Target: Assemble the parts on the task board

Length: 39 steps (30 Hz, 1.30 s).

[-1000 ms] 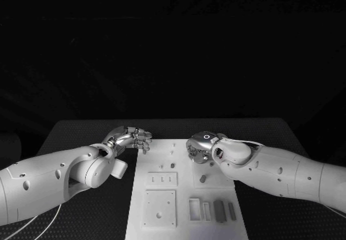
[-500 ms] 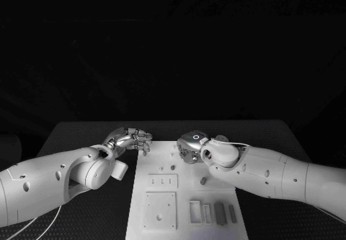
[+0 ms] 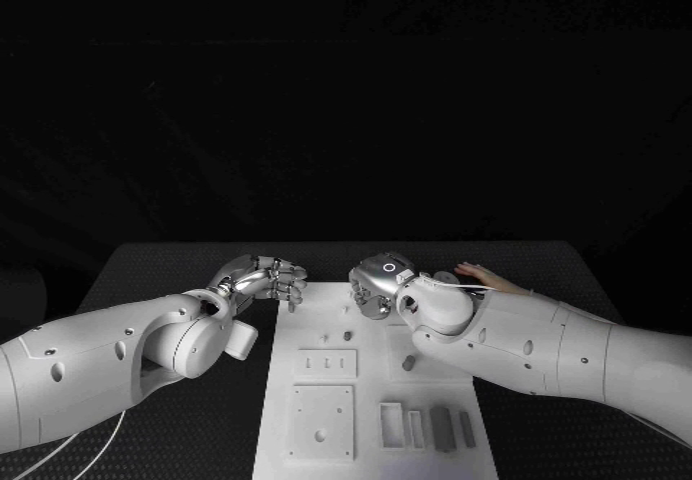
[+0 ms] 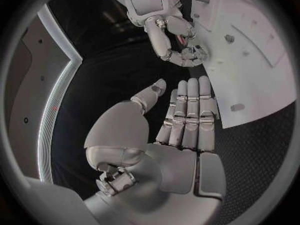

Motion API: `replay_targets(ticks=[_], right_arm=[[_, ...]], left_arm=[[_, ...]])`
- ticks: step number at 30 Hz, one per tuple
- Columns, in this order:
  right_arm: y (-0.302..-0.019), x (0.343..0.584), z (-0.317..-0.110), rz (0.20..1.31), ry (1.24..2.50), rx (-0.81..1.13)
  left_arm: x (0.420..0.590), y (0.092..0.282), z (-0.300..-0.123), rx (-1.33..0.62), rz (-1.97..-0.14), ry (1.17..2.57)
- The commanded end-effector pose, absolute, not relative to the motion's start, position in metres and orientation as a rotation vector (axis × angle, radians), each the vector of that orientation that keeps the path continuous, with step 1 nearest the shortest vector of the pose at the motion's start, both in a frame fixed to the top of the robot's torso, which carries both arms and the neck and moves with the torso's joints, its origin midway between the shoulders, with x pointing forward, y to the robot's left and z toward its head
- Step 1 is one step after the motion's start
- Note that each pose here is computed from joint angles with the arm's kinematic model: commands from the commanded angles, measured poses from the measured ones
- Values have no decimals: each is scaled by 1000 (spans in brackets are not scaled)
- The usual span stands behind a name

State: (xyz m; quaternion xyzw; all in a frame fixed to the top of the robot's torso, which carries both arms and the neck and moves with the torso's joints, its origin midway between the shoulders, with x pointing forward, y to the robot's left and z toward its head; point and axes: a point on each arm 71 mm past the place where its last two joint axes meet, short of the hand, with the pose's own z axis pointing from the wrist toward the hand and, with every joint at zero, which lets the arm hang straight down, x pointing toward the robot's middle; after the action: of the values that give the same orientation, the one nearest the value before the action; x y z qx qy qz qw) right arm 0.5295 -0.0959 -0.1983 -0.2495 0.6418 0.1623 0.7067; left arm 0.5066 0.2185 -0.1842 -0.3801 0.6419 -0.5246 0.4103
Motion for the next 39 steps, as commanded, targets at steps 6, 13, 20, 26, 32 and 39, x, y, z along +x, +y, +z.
replay_targets(ticks=[6,13,20,26,32,39], right_arm=[[-85,532,-196,358,1381,-564],[-77,535,-196,346,1352,-590],[-73,537,-198,335,1344,-603],[-71,538,-200,329,1360,-616],[-73,541,-204,315,1370,-616],[-71,541,-208,314,1382,-623]], left_arm=[[507,215,-182,-949,-1339,1612],[508,212,-183,-947,-1342,1614],[509,211,-183,-945,-1345,1615],[509,211,-183,-946,-1343,1615],[509,210,-183,-945,-1345,1616],[509,210,-183,-945,-1345,1616]])
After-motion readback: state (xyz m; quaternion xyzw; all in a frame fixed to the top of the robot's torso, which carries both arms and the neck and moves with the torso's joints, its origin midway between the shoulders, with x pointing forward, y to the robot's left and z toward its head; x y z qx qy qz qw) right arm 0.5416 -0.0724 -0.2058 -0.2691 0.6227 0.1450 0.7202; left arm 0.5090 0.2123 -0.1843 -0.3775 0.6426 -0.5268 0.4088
